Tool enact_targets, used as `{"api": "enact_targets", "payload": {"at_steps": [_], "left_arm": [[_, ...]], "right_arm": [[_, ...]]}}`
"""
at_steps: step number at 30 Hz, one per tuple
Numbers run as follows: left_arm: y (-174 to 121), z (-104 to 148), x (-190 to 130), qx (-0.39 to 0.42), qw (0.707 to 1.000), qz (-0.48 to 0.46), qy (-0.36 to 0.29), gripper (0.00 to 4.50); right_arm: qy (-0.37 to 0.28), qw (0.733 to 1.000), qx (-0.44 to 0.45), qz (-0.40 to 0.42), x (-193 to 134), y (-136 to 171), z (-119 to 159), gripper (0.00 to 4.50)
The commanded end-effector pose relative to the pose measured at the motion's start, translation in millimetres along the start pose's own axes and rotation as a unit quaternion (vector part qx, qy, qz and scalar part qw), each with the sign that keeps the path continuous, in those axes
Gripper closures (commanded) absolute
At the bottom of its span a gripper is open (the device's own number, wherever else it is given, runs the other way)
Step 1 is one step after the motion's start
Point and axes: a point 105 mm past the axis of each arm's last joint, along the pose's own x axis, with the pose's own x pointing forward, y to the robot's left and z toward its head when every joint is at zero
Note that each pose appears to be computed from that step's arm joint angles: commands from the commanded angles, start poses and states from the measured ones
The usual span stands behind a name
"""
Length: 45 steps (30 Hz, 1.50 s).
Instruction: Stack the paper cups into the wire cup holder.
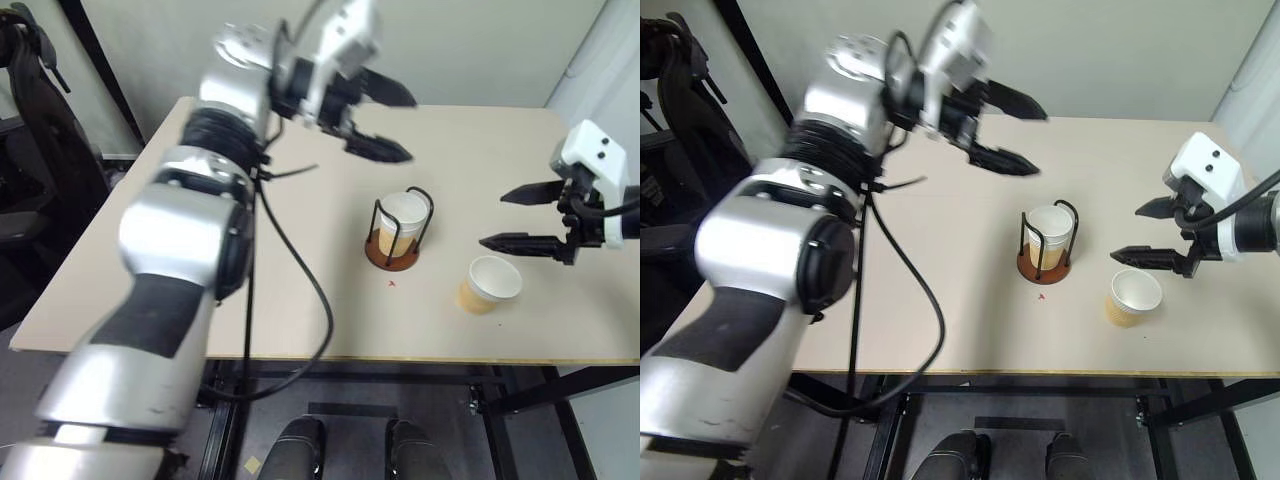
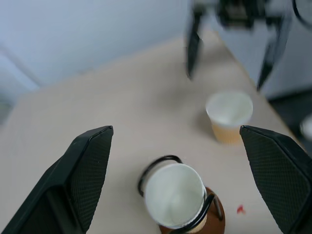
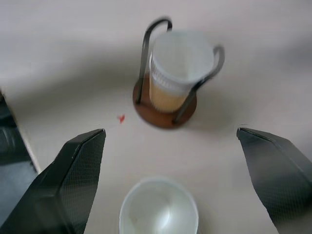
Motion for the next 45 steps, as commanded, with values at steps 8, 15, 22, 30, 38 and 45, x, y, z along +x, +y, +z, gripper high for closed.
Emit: {"api": "enact_targets", "payload": {"at_steps": [8,15,22,30,38,45], "left_arm": [[-26,-12,-82,-0.008,0.999,0.012,0.051,0.05],[-41,-15,-119,-0.04,0.997,0.043,0.051,0.05],[-51,-19,-136,-0.055,0.995,0.067,0.055,0.05],[-56,-27,-144,-0.068,0.992,0.088,0.06,0.0],[-58,-33,-150,-0.071,0.99,0.102,0.067,0.0],[-56,-39,-156,-0.069,0.988,0.113,0.085,0.0]], "right_arm": [[0.085,0.993,-0.066,0.049,5,16,-34,0.0],[0.13,0.983,-0.11,0.068,27,3,-58,0.0],[0.162,0.974,-0.126,0.094,40,-7,-74,0.0],[0.172,0.964,-0.15,0.138,63,5,-82,0.93],[0.169,0.961,-0.169,0.139,68,4,-75,3.9],[0.144,0.966,-0.173,0.13,43,-3,-47,4.49]]}}
